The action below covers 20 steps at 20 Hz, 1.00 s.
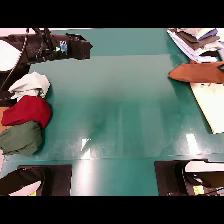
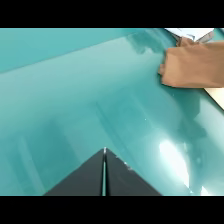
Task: Fold the shirts.
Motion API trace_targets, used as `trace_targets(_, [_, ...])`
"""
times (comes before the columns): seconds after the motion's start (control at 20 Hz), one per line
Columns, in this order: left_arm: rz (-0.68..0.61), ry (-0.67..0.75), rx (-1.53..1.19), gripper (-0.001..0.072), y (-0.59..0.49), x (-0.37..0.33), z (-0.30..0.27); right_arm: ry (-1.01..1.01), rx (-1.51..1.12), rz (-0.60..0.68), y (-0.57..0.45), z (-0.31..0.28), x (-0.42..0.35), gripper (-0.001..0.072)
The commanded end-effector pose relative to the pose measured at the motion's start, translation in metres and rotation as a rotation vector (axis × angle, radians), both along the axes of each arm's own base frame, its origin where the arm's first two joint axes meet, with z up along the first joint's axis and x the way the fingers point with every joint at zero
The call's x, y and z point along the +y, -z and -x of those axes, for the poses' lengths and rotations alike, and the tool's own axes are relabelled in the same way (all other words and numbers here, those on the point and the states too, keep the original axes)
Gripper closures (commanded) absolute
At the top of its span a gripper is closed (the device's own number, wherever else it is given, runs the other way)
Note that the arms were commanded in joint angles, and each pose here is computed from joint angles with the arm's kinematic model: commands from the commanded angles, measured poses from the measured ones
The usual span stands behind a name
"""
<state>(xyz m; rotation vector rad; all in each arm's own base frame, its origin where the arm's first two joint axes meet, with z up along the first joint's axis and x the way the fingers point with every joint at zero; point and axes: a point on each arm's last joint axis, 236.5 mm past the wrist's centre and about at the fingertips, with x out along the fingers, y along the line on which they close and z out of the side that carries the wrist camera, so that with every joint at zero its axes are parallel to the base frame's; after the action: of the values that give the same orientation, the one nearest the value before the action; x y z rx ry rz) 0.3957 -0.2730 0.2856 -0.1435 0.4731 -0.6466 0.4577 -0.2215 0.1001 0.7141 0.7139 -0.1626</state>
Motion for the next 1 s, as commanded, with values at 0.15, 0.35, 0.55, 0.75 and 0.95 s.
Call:
trace_targets(0.15, [-0.024,0.011,0.048,0.0684,0.011,0.0,0.006,0.114,-0.222,0.008,-0.054,-0.029,-0.034,0.0696])
trace_targets(0.35, [-0.045,0.021,0.077,0.0683,0.019,0.001,0.011,0.079,-0.342,0.109,-0.13,-0.035,-0.036,0.0696])
trace_targets(0.55, [-0.048,0.023,0.083,0.0683,0.02,0.001,0.012,0.022,-0.336,0.19,-0.158,-0.027,-0.029,0.0696])
trace_targets(0.75, [-0.038,0.029,0.087,0.0683,0.019,-0.001,0.013,-0.021,-0.182,0.271,-0.137,-0.002,-0.027,0.0696])
trace_targets(0.95, [-0.038,0.031,0.09,0.0683,0.02,-0.001,0.013,-0.04,-0.064,0.277,-0.108,0.018,-0.025,0.0696])
